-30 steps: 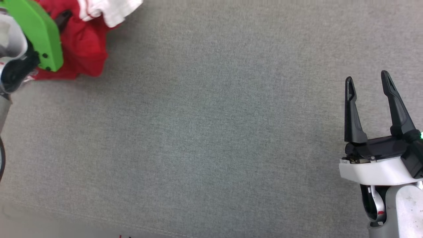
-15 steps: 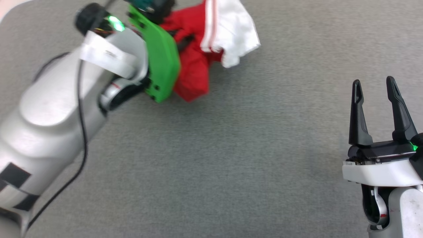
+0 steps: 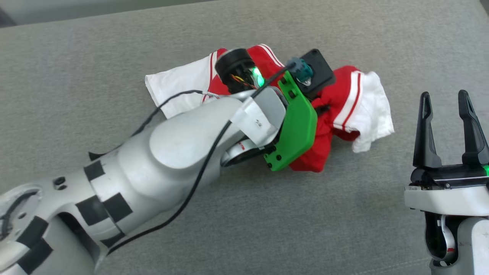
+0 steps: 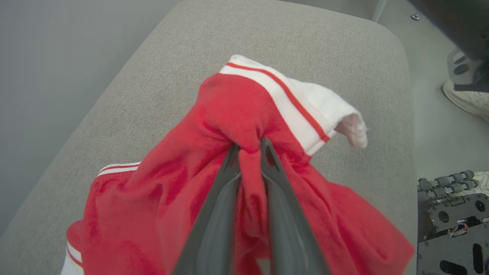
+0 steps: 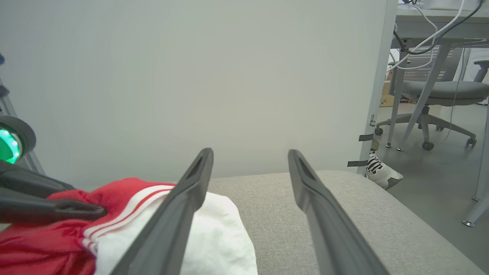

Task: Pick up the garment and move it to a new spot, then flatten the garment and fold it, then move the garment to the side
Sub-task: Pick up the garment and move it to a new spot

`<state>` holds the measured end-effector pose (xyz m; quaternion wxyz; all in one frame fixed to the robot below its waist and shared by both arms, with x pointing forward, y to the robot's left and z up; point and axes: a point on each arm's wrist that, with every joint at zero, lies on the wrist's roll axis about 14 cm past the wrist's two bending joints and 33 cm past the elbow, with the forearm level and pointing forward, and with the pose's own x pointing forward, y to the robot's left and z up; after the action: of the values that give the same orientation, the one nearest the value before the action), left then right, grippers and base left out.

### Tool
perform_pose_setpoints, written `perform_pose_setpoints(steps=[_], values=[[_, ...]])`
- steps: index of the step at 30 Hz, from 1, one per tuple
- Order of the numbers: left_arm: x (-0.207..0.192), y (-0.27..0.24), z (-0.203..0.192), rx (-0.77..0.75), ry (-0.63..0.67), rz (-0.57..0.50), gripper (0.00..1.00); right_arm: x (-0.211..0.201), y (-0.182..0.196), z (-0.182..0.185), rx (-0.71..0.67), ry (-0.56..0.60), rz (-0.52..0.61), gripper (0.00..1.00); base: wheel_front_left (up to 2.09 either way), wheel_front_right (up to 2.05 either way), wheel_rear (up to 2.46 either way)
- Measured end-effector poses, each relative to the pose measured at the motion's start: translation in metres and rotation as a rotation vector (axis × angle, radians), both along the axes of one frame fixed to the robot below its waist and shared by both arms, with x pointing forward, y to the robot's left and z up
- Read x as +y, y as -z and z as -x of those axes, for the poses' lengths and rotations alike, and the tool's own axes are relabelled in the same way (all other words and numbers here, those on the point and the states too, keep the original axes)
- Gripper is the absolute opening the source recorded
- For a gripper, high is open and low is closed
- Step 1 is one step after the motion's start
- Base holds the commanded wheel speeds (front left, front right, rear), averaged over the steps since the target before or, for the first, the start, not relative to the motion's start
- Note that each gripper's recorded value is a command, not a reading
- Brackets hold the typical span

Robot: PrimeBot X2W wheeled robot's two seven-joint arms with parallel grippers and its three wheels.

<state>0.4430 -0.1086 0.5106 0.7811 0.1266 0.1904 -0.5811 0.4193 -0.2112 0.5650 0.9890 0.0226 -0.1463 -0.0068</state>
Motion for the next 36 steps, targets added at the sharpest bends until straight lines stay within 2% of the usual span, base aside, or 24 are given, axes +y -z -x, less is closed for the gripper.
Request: perform_pose_setpoints(steps=[3, 10, 16, 17, 18, 24, 29, 33, 35, 36], values=[[-0.010, 0.019, 0.010, 0.052, 0.022, -0.014, 0.00, -0.007, 0.003, 0.002, 0.011, 0.020, 0.003, 1.00, 0.00, 0.00, 0.00], [0.007, 0.118, 0.065, 0.260, 0.044, -0.189, 0.00, -0.009, 0.019, -0.002, 0.055, 0.028, 0.003, 1.00, 0.00, 0.00, 0.00], [0.008, 0.122, 0.069, 0.261, 0.023, -0.158, 0.00, -0.004, 0.023, -0.007, 0.062, 0.011, 0.001, 1.00, 0.00, 0.00, 0.00], [0.008, 0.121, 0.067, 0.251, 0.015, -0.145, 0.64, -0.002, 0.023, -0.007, 0.063, 0.007, 0.001, 1.00, 0.00, 0.00, 0.00], [0.007, 0.118, 0.064, 0.228, 0.006, -0.122, 1.00, -0.001, 0.023, -0.008, 0.063, 0.002, 0.001, 1.00, 0.00, 0.00, 0.00], [0.001, 0.075, 0.033, 0.053, -0.089, 0.093, 1.00, 0.005, 0.018, -0.001, 0.053, -0.014, 0.002, 1.00, 0.00, 0.00, 0.00], [0.009, 0.023, 0.007, -0.085, -0.230, 0.268, 1.00, 0.009, 0.014, 0.012, 0.051, -0.022, 0.004, 1.00, 0.00, 0.00, 0.00], [0.043, -0.005, -0.013, -0.227, -0.406, 0.348, 1.00, 0.016, 0.011, 0.020, 0.046, -0.041, 0.003, 1.00, 0.00, 0.00, 0.00], [0.063, -0.009, -0.018, -0.239, -0.497, 0.369, 1.00, 0.019, 0.011, 0.022, 0.047, -0.051, 0.004, 1.00, 0.00, 0.00, 0.00], [0.100, -0.004, -0.019, -0.256, -0.631, 0.359, 1.00, 0.025, 0.011, 0.025, 0.049, -0.069, 0.001, 1.00, 0.00, 0.00, 0.00]])
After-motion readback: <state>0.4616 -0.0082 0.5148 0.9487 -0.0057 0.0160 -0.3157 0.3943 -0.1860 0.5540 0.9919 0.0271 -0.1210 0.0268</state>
